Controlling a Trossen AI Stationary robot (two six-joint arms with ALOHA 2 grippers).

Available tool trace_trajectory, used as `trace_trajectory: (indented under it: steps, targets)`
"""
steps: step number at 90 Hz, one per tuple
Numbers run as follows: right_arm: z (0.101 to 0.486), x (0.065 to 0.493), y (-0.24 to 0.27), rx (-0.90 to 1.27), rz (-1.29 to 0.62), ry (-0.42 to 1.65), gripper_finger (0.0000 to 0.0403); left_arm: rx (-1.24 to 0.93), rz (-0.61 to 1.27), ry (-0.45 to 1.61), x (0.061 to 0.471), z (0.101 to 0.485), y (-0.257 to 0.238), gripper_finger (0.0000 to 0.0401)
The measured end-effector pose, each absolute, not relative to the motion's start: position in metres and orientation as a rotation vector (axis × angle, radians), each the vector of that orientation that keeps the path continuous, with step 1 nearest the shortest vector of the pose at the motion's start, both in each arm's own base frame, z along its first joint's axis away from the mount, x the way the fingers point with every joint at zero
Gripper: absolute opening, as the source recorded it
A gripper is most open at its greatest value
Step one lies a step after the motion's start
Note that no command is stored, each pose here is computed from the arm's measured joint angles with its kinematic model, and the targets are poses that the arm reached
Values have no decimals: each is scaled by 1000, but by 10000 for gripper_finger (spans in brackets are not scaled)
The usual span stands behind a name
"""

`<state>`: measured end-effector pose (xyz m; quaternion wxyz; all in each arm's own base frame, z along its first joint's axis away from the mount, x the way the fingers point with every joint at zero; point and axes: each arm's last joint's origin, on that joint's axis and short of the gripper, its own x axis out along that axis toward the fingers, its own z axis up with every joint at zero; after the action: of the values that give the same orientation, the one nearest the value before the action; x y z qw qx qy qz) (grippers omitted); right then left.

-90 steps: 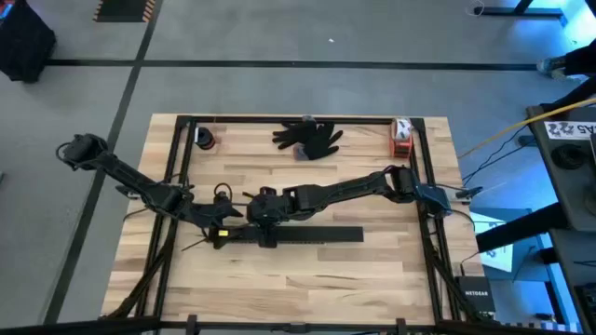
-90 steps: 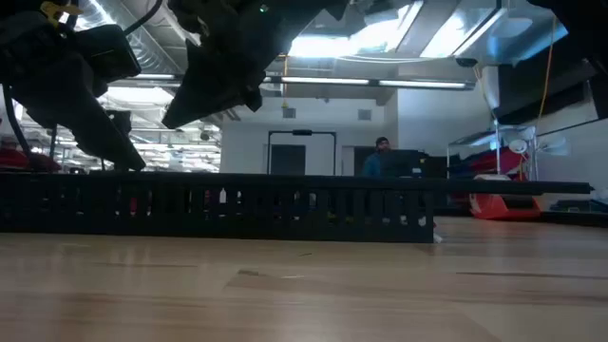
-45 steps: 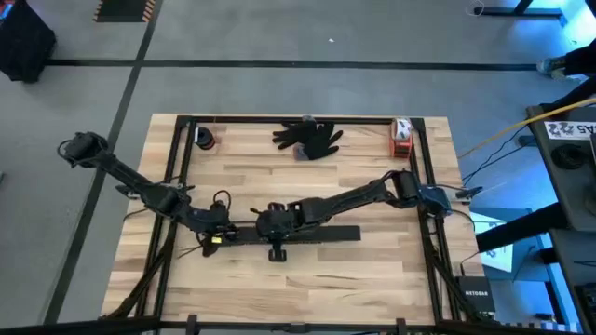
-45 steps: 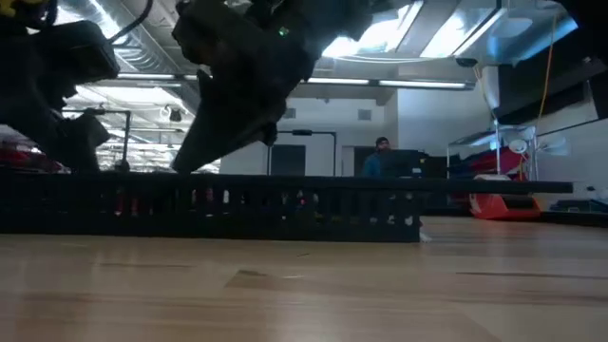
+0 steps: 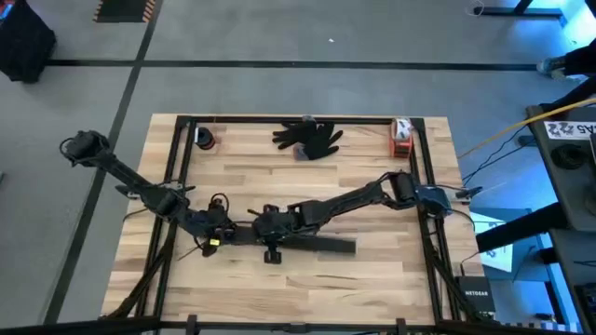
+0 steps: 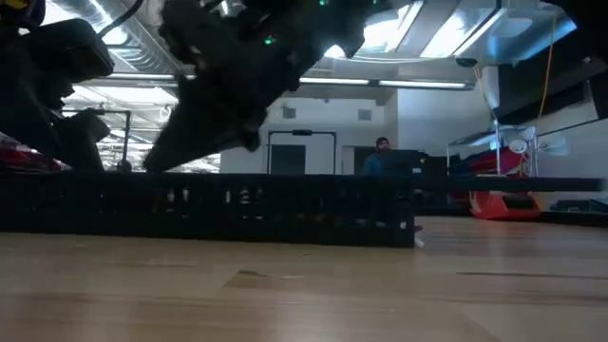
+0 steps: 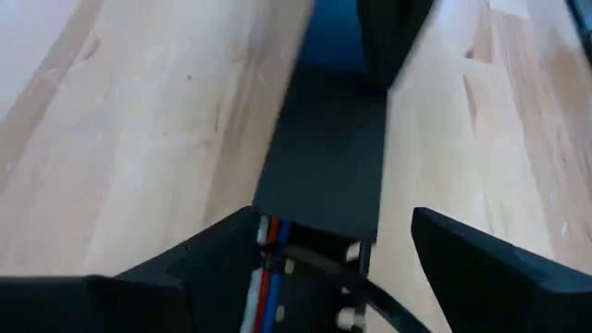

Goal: Ziptie cables
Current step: Close the cable duct

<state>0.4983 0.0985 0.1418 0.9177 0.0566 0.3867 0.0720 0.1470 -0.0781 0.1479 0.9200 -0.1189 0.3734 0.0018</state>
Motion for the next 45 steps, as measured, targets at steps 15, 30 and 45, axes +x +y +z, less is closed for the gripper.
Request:
trace_trajectory:
  steps: [15, 30, 45]
  targets:
    - [138, 505, 96, 140, 135, 763, 0, -241, 10, 767, 147, 147, -78, 282]
    - [137, 505, 95, 135, 130, 753, 0, -244, 8, 761, 147, 149, -78, 282]
    - [137, 503, 96, 140, 143, 779, 0, -180, 23, 765, 152, 176, -79, 282]
